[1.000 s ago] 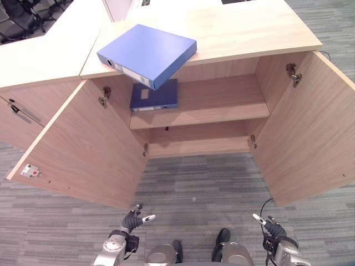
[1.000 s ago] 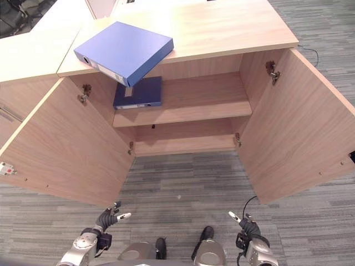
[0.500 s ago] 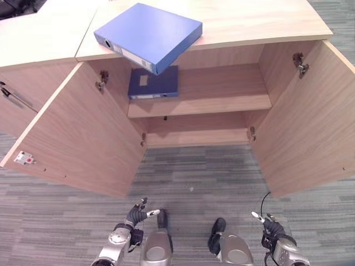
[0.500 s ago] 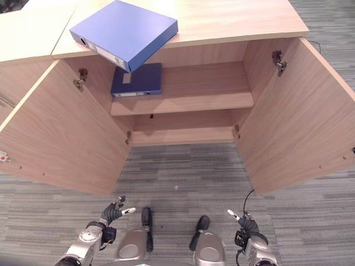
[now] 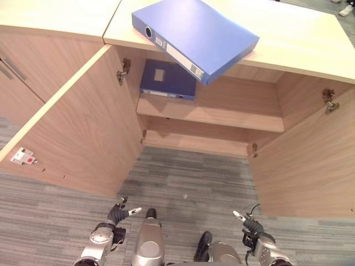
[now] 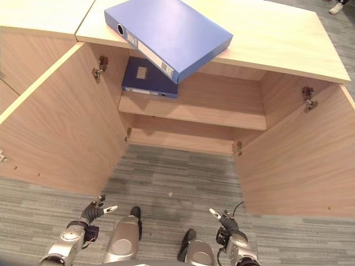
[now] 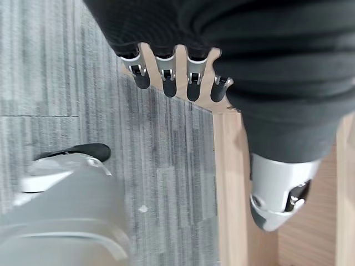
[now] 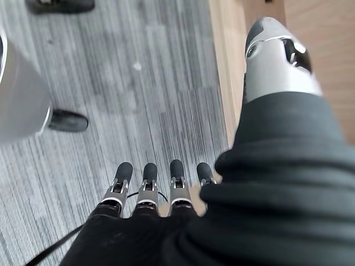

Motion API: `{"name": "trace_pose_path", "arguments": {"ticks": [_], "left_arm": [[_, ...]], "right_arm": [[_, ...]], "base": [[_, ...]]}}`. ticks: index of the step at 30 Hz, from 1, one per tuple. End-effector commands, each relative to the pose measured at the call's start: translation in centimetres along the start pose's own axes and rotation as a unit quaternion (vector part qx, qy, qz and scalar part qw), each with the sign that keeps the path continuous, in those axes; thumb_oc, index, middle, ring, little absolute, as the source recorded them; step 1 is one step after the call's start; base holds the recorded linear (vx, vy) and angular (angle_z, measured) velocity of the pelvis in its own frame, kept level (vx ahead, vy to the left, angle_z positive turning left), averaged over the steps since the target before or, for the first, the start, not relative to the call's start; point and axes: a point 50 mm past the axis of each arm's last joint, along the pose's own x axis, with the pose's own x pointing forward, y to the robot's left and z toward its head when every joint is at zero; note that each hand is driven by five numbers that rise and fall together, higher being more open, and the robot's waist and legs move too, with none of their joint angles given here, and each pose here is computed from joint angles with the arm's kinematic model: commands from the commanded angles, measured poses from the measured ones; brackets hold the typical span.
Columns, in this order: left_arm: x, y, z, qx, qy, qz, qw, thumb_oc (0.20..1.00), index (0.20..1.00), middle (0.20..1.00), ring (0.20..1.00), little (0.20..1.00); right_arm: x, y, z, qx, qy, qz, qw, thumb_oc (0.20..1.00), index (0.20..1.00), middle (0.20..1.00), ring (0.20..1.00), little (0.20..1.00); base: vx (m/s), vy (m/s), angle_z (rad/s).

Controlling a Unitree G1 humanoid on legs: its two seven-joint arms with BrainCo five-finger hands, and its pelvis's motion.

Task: Put the empty folder in the office cabinet

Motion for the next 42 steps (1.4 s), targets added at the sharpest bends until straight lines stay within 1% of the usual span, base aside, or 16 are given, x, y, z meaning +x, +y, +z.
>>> {"name": "trace_pose_path", "arguments": {"ticks": [1, 4, 8, 10, 14, 16, 19, 23, 25, 27, 31, 38, 42], "left_arm": [[-0.5, -0.5, 0.1, 0.018, -0.018, -0.017, 1.0, 1.0, 1.0, 1.0, 1.0, 1.0], [-0.6, 0.3, 0.6, 0.025, -0.027, -0.01, 0.999, 1.0, 1.0, 1.0, 1.0, 1.0], [-0.6, 0.5, 0.6, 0.019, -0.028, -0.007, 0.999, 1.0, 1.0, 1.0, 1.0, 1.0], [-0.6, 0.5, 0.7, 0.021, -0.028, -0.006, 0.999, 1.0, 1.0, 1.0, 1.0, 1.0], [-0.2, 0.3, 1.4, 0.017, -0.04, -0.005, 0.999, 1.0, 1.0, 1.0, 1.0, 1.0], [0.2, 0.3, 2.3, 0.013, -0.053, 0.0, 0.999, 1.0, 1.0, 1.0, 1.0, 1.0], [0.3, 0.2, 2.5, 0.012, -0.058, 0.0, 0.998, 1.0, 1.0, 1.0, 1.0, 1.0], [-0.3, -1.1, 0.6, -0.03, -0.033, -0.007, 0.999, 1.0, 1.0, 1.0, 1.0, 1.0], [-0.2, -2.0, 0.5, -0.043, -0.031, -0.015, 0.999, 1.0, 1.0, 1.0, 1.0, 1.0], [-0.1, -2.8, 0.9, -0.05, -0.036, -0.025, 0.998, 1.0, 1.0, 1.0, 1.0, 1.0], [-0.1, -3.3, 0.9, -0.06, -0.034, -0.027, 0.997, 1.0, 1.0, 1.0, 1.0, 1.0], [0.0, -3.2, 0.6, -0.052, -0.027, -0.021, 0.998, 1.0, 1.0, 1.0, 1.0, 1.0], [0.1, -2.8, 0.7, -0.04, -0.026, -0.019, 0.999, 1.0, 1.0, 1.0, 1.0, 1.0]], "right_arm": [[-0.2, -1.8, 0.7, -0.01, -0.02, -0.016, 1.0, 1.0, 1.0, 1.0, 1.0, 1.0], [0.0, -0.4, 1.2, -0.014, -0.027, 0.006, 1.0, 1.0, 1.0, 1.0, 1.0, 1.0], [0.1, 0.9, 1.7, -0.021, -0.036, 0.027, 0.999, 1.0, 1.0, 1.0, 1.0, 1.0], [0.1, 1.0, 1.7, -0.021, -0.037, 0.029, 0.999, 1.0, 1.0, 1.0, 1.0, 1.0], [0.1, 0.4, 2.3, -0.021, -0.05, 0.022, 0.998, 1.0, 1.0, 1.0, 1.0, 1.0], [0.2, 0.0, 2.8, -0.001, -0.053, 0.013, 0.998, 1.0, 1.0, 1.0, 1.0, 1.0], [0.1, -0.3, 2.6, -0.002, -0.051, 0.013, 0.999, 1.0, 1.0, 1.0, 1.0, 1.0], [0.0, -0.7, 2.8, -0.077, -0.053, 0.026, 0.995, 1.0, 1.0, 1.0, 1.0, 1.0], [0.0, -1.2, 3.5, -0.101, -0.062, 0.025, 0.993, 1.0, 1.0, 1.0, 1.0, 1.0], [0.0, -2.0, 3.9, -0.105, -0.067, 0.012, 0.992, 1.0, 1.0, 1.0, 1.0, 1.0], [-0.1, -3.2, 4.0, -0.115, -0.061, -0.009, 0.991, 1.0, 1.0, 1.0, 1.0, 1.0], [0.1, -3.5, 3.8, -0.109, -0.051, -0.023, 0.992, 1.0, 1.0, 1.0, 1.0, 1.0], [0.2, -2.6, 3.5, -0.103, -0.051, -0.016, 0.993, 1.0, 1.0, 1.0, 1.0, 1.0]], "base": [[0.13, 0.238, 0.07], [0.15, 0.298, 0.02], [0.07, 0.166, -0.21], [0.11, 0.041, -0.2], [0.11, -0.15, -0.15], [0.15, -0.42, 0.19], [0.15, -0.387, 0.49], [0.22, -0.449, -0.14], [0.09, -0.358, -0.04], [0.06, -0.271, 0.0], [0.03, -0.226, 0.32], [0.05, -0.029, 0.0], [0.18, 0.146, 0.07]]}}
